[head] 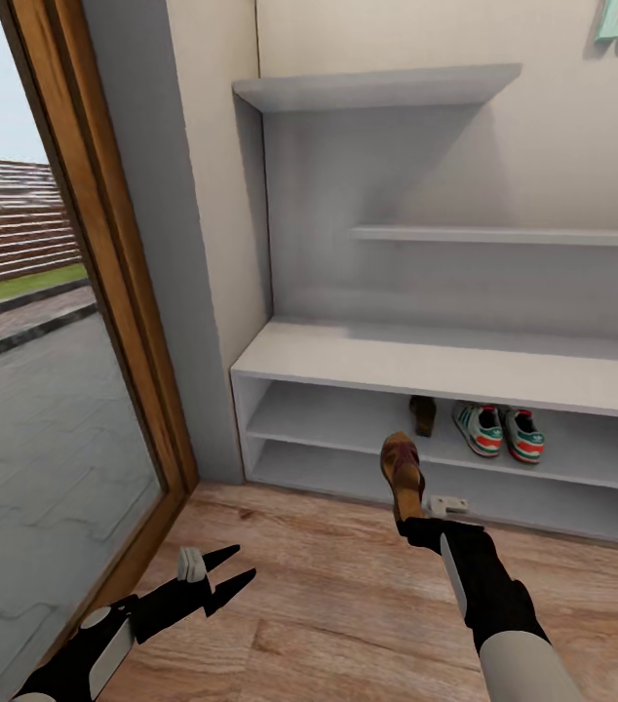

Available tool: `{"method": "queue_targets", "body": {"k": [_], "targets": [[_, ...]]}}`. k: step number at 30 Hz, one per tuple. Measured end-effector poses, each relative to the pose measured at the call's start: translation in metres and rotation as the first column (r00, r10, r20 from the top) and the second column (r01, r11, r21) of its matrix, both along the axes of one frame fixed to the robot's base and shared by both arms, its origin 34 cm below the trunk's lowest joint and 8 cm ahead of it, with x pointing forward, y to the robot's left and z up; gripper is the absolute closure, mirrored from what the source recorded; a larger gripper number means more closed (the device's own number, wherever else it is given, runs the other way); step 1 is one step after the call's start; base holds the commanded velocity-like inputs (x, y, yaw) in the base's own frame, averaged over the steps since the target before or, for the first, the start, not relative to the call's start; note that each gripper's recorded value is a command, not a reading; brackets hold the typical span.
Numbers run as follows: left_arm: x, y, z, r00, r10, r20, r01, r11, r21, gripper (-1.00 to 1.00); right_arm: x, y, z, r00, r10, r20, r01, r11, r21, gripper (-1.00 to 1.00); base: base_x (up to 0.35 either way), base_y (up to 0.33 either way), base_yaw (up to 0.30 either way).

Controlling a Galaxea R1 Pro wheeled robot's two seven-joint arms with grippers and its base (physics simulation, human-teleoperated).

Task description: Pick up the two gym shoes and the two sandals from the corridor floor and place them onto the hallstand (shoe rack) in the corridor, making sure they are on the rack and not on the floor. Arrange them so the two gym shoes are next to each other and the two sandals are next to each other.

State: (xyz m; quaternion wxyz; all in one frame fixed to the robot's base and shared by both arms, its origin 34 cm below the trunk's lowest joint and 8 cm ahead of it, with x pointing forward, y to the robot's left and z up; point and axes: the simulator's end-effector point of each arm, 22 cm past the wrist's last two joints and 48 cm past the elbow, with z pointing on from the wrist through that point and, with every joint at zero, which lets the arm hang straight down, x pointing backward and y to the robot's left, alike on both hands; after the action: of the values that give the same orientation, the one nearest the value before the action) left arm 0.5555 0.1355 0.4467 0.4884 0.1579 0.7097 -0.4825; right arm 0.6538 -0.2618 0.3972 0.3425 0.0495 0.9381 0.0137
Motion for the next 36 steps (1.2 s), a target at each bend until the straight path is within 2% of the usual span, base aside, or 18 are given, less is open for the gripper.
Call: {"method": "queue_targets", "body": {"k": [8, 20, 26, 32, 36], "targets": [[0.000, 0.000, 0.000, 1.000, 0.000, -0.001, 0.000, 1.000, 0.000, -1.00, -0.001, -0.002, -0.001, 1.000, -0.003, -0.003, 0.003, 1.000, -0.002, 1.00, 0.169, 0.033, 0.000], [0.000, -0.002, 0.000, 1.000, -0.002, 0.000, 0.002, 1.000, 0.000, -1.00, -0.001, -0.006, -0.001, 1.000, -0.009, -0.001, 0.009, 1.000, -0.006, 1.00, 0.318, 0.000, 0.000], [-0.001, -0.002, 0.000, 1.000, -0.002, -0.001, 0.002, 1.000, -0.001, -1.00, -0.001, -0.006, -0.001, 1.000, -0.009, 0.000, 0.009, 1.000, -0.005, 1.00, 0.080, 0.000, 0.000], [0.000, -0.002, 0.000, 1.000, -0.002, -0.001, 0.002, 1.000, -0.001, -1.00, 0.005, 0.007, -0.018, 0.995, 0.024, 0.092, -0.023, 1.000, -0.010, 1.00, 0.006, 0.000, 0.000], [-0.001, -0.002, 0.000, 1.000, -0.002, -0.001, 0.002, 1.000, -0.001, -1.00, -0.003, 0.017, -0.036, 0.995, 0.042, 0.093, -0.042, 0.999, -0.005, 1.00, 0.000, 0.000, 0.000]]}}
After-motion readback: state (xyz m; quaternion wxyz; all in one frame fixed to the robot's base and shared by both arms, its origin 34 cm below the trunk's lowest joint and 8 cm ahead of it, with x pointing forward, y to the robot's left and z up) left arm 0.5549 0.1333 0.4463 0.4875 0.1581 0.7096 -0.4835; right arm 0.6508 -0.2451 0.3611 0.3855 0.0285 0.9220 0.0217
